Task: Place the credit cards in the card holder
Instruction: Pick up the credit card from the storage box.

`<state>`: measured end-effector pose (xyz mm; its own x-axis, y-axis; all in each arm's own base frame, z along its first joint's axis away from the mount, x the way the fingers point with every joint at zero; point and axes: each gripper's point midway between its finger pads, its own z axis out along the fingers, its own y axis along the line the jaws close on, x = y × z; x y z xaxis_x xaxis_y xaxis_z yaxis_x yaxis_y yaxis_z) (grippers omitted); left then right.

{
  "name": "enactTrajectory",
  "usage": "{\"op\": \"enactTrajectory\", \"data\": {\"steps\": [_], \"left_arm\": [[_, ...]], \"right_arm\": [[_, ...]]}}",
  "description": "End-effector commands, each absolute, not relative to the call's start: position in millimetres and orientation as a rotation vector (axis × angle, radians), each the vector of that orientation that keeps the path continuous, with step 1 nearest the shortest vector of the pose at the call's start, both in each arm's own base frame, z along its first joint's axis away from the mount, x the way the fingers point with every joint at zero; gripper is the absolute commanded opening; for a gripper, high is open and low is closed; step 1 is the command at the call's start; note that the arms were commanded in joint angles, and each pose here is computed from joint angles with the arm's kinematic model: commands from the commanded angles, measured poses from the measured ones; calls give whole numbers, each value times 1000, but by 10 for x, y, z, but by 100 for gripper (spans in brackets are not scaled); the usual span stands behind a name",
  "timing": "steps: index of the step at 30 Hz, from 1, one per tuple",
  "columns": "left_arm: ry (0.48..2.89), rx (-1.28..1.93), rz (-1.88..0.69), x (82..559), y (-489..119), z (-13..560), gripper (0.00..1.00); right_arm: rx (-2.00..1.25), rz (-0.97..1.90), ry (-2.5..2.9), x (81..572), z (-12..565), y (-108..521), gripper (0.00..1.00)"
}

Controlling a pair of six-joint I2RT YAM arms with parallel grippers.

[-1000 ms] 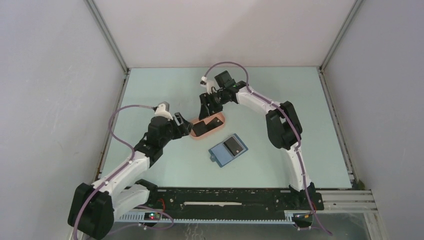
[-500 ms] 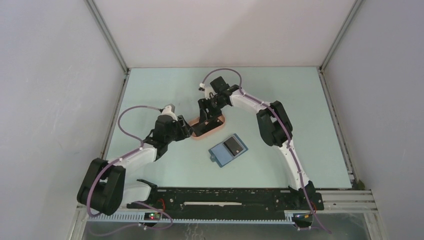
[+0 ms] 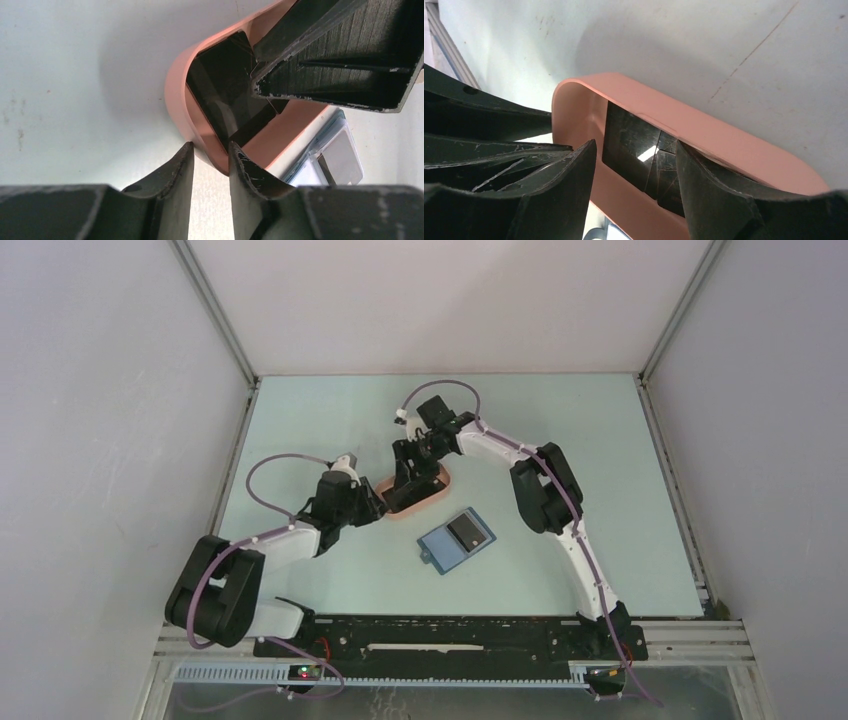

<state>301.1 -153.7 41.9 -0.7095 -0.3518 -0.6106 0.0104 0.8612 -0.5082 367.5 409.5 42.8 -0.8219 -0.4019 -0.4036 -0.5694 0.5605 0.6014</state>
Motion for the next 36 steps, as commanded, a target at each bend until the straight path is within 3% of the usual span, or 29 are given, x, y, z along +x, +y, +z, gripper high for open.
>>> {"op": "enactTrajectory", "data": {"steps": [1,9,19,25,36], "left_arm": [[2249,-230,-664,3160,-1601,554,32],[2255,-224,-676,3164,-1623,559,25],[2254,-223,-695,3157,-1646,569,22],[2252,-230,-695,3156,-1643,568,21],[2239,-261,-716,3149,-1652,571,5]], "right_arm": [[-778,1215,2616,3527,383,4186,68],[-733,1379,2616,3409,533,4282,68],[-682,1496,2591,3393,709,4299,67],[-723,1274,2552,3566,743,4176,67],[-665,1051,2579,3707,669,4044,71]]}}
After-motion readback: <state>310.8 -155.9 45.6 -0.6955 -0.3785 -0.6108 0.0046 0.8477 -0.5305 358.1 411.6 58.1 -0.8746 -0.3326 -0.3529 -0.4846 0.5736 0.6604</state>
